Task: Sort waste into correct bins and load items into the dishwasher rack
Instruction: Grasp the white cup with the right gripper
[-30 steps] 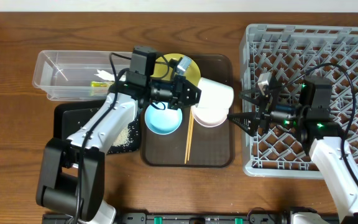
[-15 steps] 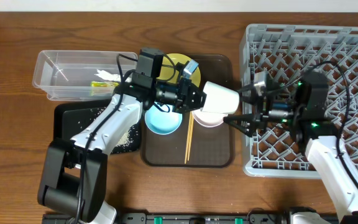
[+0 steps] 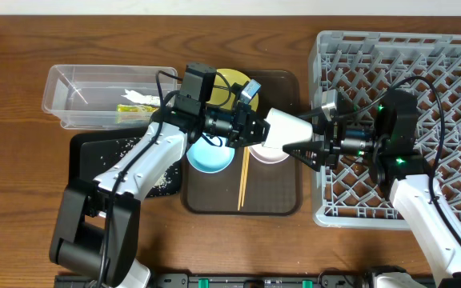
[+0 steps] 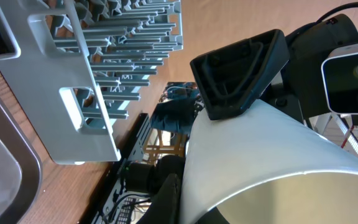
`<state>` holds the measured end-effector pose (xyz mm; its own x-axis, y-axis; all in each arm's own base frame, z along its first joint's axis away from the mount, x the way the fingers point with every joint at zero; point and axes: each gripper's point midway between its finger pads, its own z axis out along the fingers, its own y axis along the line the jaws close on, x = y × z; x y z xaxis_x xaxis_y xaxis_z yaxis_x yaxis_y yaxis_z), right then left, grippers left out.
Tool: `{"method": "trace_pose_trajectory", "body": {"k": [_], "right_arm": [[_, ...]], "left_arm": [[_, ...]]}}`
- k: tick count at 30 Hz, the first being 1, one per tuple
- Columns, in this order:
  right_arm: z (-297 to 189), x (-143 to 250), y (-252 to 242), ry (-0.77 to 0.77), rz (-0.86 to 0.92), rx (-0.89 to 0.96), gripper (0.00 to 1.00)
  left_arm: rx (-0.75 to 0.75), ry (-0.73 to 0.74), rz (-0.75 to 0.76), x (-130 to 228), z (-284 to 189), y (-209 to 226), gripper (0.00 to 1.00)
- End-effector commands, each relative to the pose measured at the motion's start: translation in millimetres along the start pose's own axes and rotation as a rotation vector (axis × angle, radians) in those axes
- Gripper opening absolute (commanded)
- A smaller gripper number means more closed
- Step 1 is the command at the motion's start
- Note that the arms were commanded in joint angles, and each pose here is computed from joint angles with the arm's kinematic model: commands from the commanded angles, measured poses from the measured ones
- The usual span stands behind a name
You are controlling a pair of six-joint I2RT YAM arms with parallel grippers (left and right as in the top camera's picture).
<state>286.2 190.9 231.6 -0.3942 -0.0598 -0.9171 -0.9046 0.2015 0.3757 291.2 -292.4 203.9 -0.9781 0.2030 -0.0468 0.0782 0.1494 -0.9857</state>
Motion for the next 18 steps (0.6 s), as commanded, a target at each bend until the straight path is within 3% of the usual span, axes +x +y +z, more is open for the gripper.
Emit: {"method": "trace_pose_trajectory", "body": {"k": [1, 11, 15, 18], "right_arm": [[3.0, -4.4, 3.1, 0.001, -0.005, -0.015, 0.73], [3.1, -4.3, 2.0, 0.001, -0.005, -0.009, 0.62], [3.1, -4.2, 0.9, 0.002, -0.009, -0.002, 0.53], [3.0, -2.5, -1.9, 0.007, 0.003, 0.014, 0.53]], "left_arm": [[0.012, 0.009, 0.002, 0.4, 0.2, -4.3, 0.06], [0.012, 0.009, -0.006, 0.4, 0.2, -4.3, 0.07], [0.012, 0.009, -0.004, 0.3, 0.2, -4.3, 0.09], [0.01, -0.002, 0.019, -2.8, -0.2, -5.1, 0.14]]}}
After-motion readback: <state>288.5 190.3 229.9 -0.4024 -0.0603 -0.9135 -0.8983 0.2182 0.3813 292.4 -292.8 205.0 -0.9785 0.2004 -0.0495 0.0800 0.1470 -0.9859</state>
